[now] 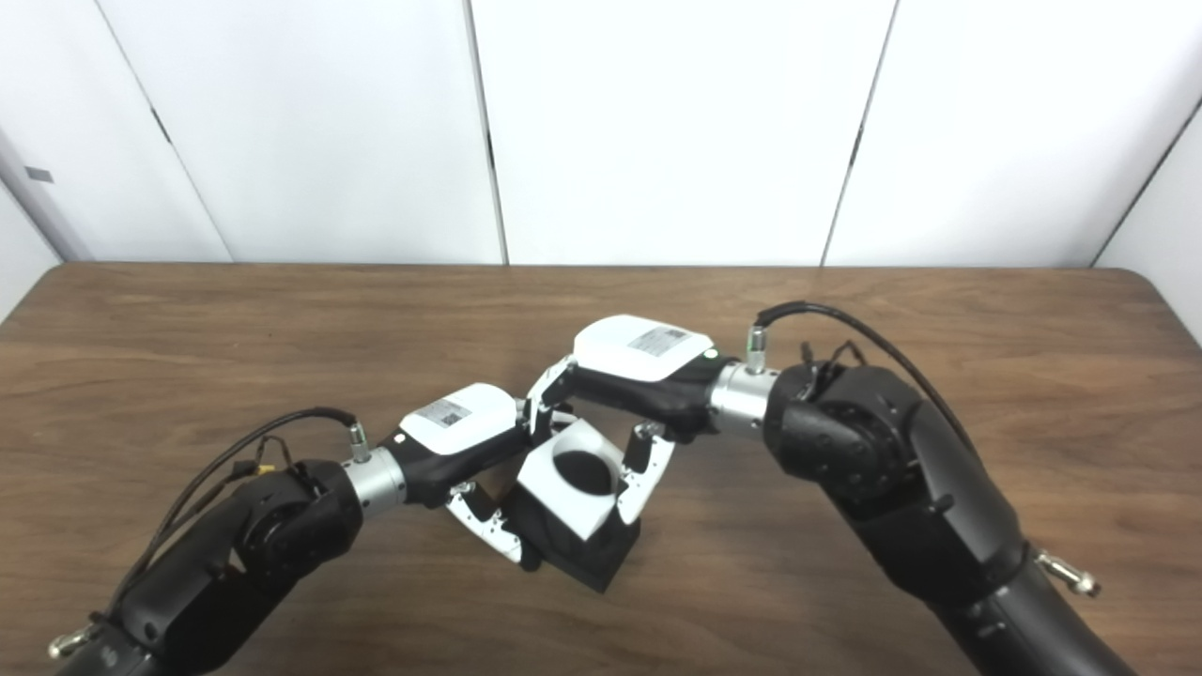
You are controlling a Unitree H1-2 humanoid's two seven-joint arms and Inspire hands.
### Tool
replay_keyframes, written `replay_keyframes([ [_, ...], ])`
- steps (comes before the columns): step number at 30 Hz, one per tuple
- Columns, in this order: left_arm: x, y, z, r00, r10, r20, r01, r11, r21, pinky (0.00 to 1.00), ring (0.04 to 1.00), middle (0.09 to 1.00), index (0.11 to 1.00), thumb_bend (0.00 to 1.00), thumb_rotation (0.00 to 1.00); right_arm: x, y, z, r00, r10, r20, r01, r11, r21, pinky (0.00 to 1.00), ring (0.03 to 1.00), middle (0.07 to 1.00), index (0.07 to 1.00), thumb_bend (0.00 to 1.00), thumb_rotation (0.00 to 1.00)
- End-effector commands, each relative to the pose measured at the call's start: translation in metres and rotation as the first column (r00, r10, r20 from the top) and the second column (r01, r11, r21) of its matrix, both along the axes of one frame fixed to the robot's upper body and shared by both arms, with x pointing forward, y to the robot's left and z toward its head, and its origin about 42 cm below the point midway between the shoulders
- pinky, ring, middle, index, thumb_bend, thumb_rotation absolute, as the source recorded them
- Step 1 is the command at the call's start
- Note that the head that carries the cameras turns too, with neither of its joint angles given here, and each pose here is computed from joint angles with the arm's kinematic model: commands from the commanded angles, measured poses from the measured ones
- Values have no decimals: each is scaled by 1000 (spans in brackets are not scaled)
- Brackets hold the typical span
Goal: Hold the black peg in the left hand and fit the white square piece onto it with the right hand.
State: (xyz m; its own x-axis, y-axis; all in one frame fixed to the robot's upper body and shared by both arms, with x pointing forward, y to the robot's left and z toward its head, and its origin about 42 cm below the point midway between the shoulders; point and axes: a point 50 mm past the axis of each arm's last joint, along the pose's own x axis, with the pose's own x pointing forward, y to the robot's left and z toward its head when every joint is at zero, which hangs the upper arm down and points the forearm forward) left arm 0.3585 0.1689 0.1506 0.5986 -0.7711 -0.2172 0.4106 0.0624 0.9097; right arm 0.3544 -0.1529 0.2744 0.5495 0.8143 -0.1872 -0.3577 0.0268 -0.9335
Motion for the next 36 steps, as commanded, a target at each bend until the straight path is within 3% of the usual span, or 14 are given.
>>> replay_keyframes([
  [1, -12, -2, -28, 996, -11, -84, 23, 990, 142, 866, 942, 892, 490, 523, 73, 4, 5, 14, 997, 19, 70, -22, 999, 32, 744, 823, 786, 479, 523, 135],
  [14, -12, -5, -27, 997, -19, -72, 30, 989, 145, 848, 941, 899, 491, 523, 74, 1, 28, 2, 997, 73, 31, -74, 997, 34, 768, 828, 785, 479, 522, 133],
  [22, -12, -5, -24, 997, -14, -73, 25, 988, 154, 850, 942, 895, 492, 523, 75, -2, 25, -11, 999, 41, -10, -42, 995, -94, 804, 845, 810, 491, 522, 157],
  [24, -12, -4, -25, 997, -11, -76, 22, 990, 140, 853, 940, 897, 491, 523, 74, -1, 21, -13, 1000, 26, -18, -28, 991, -128, 802, 856, 828, 621, 843, 286],
  [25, -11, -4, -25, 997, -11, -77, 21, 991, 135, 850, 936, 895, 491, 523, 73, 0, 19, -14, 1000, 20, -18, -22, 990, -140, 798, 858, 836, 655, 893, 308],
  [28, -12, -2, -25, 997, -10, -78, 20, 991, 130, 848, 933, 890, 490, 524, 72, 1, 14, -16, 1000, 1, -26, -5, 988, -155, 794, 866, 855, 711, 955, 335],
  [36, -11, -2, -25, 997, -14, -74, 23, 992, 127, 845, 936, 881, 489, 523, 72, 3, 1, -15, 998, -43, -35, 37, 987, -154, 806, 875, 868, 757, 986, 328],
])
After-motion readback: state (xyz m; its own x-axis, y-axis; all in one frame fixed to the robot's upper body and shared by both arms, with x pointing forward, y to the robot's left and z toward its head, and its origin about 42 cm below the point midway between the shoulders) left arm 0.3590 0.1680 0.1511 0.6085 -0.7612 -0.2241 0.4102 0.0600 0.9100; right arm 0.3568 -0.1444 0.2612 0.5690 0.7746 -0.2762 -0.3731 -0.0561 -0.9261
